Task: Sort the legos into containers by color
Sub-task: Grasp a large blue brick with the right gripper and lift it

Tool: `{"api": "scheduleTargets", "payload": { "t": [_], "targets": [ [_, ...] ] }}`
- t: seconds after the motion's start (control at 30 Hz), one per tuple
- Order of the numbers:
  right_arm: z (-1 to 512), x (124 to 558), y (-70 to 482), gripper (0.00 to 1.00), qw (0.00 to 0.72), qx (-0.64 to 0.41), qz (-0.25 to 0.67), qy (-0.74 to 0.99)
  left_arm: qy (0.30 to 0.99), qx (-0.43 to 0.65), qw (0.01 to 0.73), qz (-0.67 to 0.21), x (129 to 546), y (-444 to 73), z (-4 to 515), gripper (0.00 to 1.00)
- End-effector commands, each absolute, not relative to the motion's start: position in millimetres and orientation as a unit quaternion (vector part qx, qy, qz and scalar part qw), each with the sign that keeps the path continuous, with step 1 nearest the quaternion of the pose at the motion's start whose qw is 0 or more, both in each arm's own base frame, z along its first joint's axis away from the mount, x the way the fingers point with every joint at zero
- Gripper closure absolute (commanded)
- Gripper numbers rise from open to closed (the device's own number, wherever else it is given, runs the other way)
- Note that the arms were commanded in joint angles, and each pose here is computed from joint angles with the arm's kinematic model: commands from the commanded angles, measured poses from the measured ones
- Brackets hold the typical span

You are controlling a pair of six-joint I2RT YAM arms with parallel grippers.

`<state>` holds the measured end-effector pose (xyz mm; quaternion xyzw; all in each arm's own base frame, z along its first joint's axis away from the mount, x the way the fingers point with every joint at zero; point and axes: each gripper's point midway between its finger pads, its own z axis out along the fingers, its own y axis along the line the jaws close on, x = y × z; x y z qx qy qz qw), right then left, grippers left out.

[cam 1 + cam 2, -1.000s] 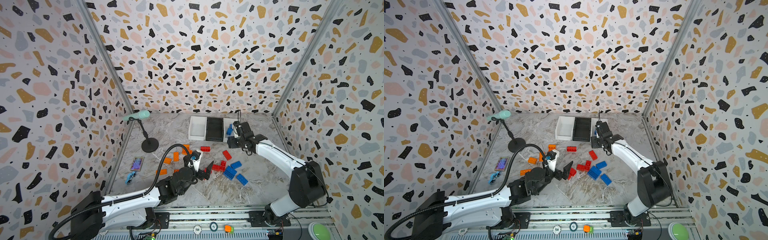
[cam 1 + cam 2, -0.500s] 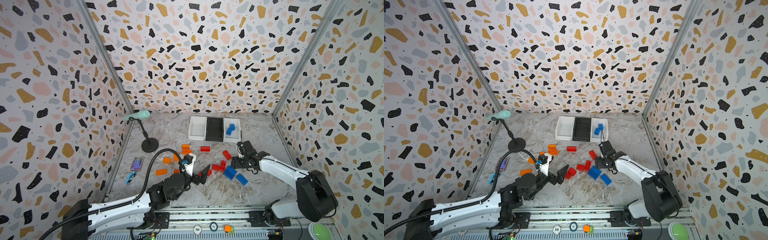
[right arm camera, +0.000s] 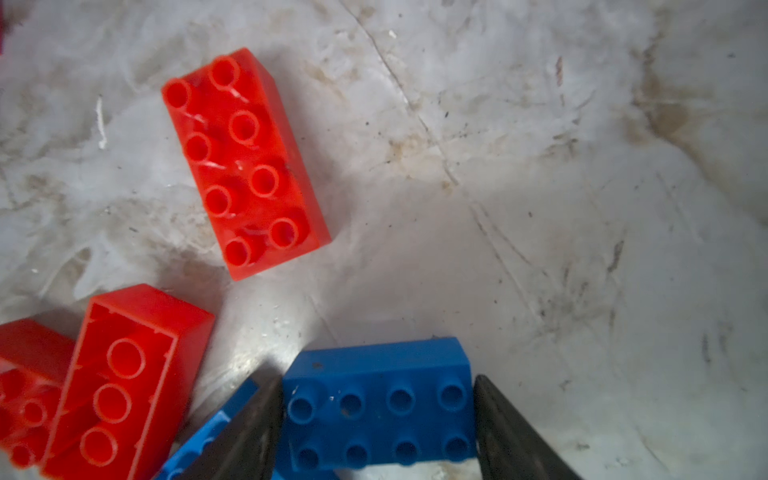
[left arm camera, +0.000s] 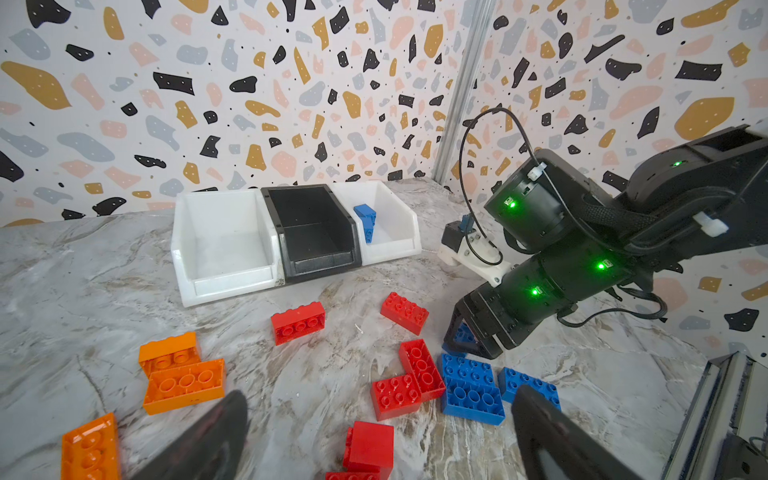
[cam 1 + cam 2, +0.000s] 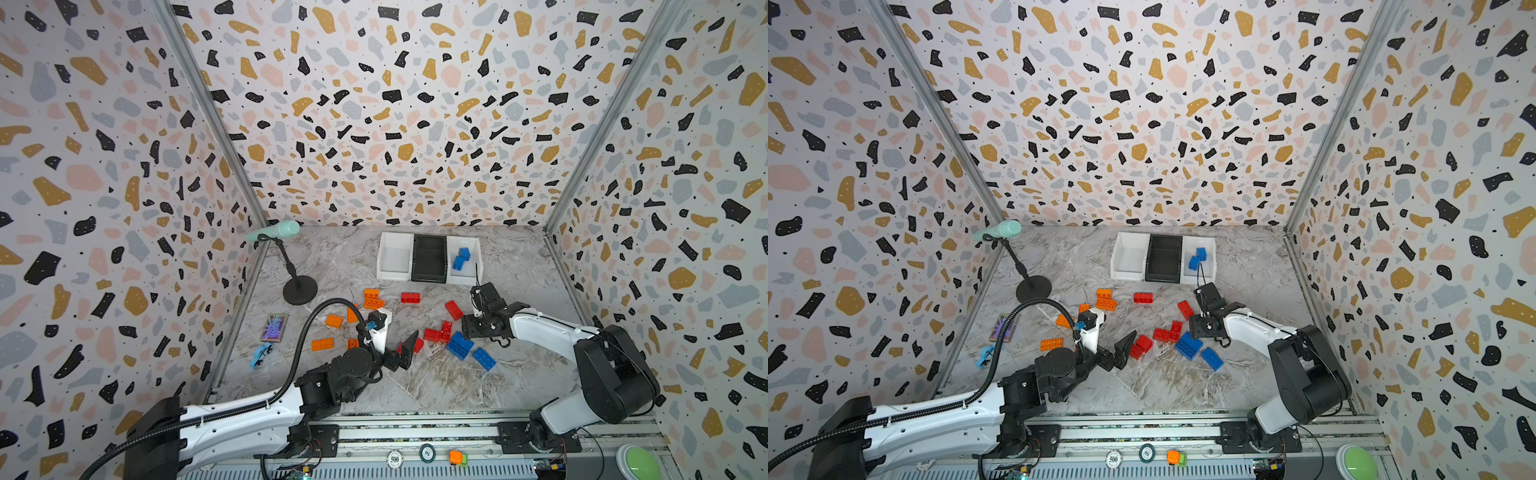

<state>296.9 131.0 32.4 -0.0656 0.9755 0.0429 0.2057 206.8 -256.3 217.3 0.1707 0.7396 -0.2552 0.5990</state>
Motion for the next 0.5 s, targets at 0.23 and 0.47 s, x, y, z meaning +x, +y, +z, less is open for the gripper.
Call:
{"api": "scheduleTargets", "payload": {
  "t": [0.23, 0.47],
  "targets": [
    [30, 293, 122, 0.44, 0.196, -0.057, 0.022, 0.979, 0.729, 0.165, 0.614, -0.254, 209, -256, 228, 0.0],
    [98, 326, 133, 0.48, 0.273, -0.051, 0.04, 0.96, 0.73, 0.17, 0.616, -0.242, 210, -255, 228, 0.0]
  ]
}}
